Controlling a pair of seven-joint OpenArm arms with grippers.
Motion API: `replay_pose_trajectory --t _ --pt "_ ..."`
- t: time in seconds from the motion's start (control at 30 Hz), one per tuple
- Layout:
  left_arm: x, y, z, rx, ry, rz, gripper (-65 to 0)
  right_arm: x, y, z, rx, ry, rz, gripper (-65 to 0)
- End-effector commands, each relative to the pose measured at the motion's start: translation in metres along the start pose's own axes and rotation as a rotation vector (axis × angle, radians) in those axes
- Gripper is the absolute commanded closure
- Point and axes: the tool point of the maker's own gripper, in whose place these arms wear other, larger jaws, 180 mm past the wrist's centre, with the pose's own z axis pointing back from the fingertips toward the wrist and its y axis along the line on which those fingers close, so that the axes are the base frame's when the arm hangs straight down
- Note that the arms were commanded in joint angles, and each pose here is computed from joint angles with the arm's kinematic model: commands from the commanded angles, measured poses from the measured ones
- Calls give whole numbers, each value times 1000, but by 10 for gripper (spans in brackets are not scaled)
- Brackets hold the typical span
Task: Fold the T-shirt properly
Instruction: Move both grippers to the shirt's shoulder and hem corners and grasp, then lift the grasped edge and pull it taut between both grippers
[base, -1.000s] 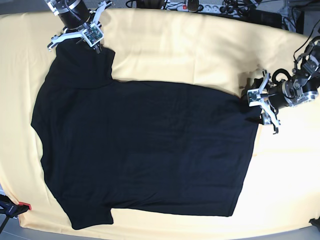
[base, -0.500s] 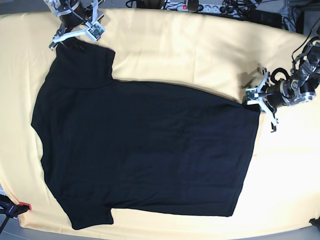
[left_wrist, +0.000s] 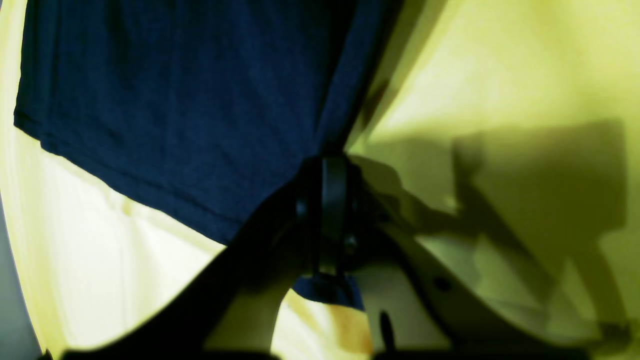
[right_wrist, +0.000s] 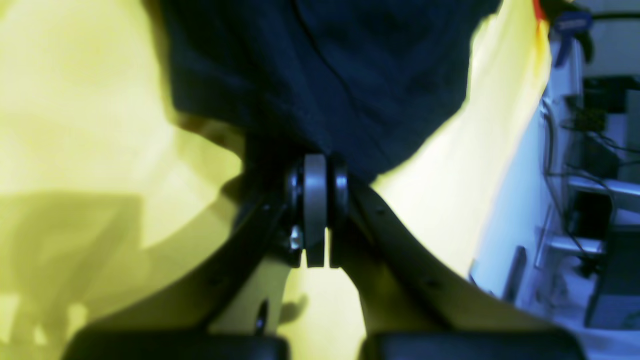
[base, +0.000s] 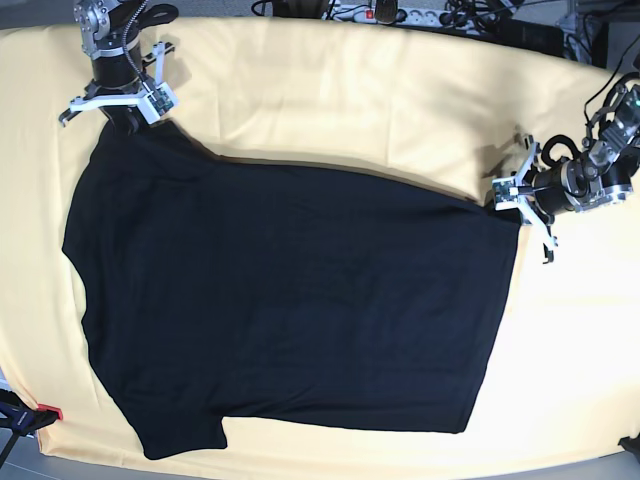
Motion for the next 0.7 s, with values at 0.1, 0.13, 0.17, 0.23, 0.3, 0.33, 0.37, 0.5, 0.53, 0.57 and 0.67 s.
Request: replay_pose_trajectory --t 0.1,0.13,0.17,0.23,0.3,0.33,0.37,0.5,0.53,0.57,0.67 --pt "8 -16 25 -138 -19 -12 0 -8 -5 20 9 23 51 0" --pt "9 -19 29 -158 -18 -19 0 -11 -1 26 25 36 53 0" --pt "9 -18 33 -159 -17 -22 0 -13 2 32 41 46 52 0" --pt "12 -16 40 -161 -27 -15 0 -16 10 46 75 57 50 0" --pt "16 -16 47 -166 -43 -4 0 -18 15 59 104 70 44 0" --pt "18 -16 50 -168 -48 -2 0 -23 20 64 124 90 49 0" --pt "22 -15 54 -170 -58 0 0 -29 25 69 141 110 56 0" --pt "36 -20 70 -197 -94 10 0 -50 39 89 189 172 119 0" --pt "40 -25 74 -213 -98 3 0 -54 41 94 200 183 133 0" --pt "44 -31 78 -232 -102 -7 0 -59 45 99 214 196 141 0" --pt "52 -56 88 -309 -89 -48 0 -67 50 108 238 221 165 0"
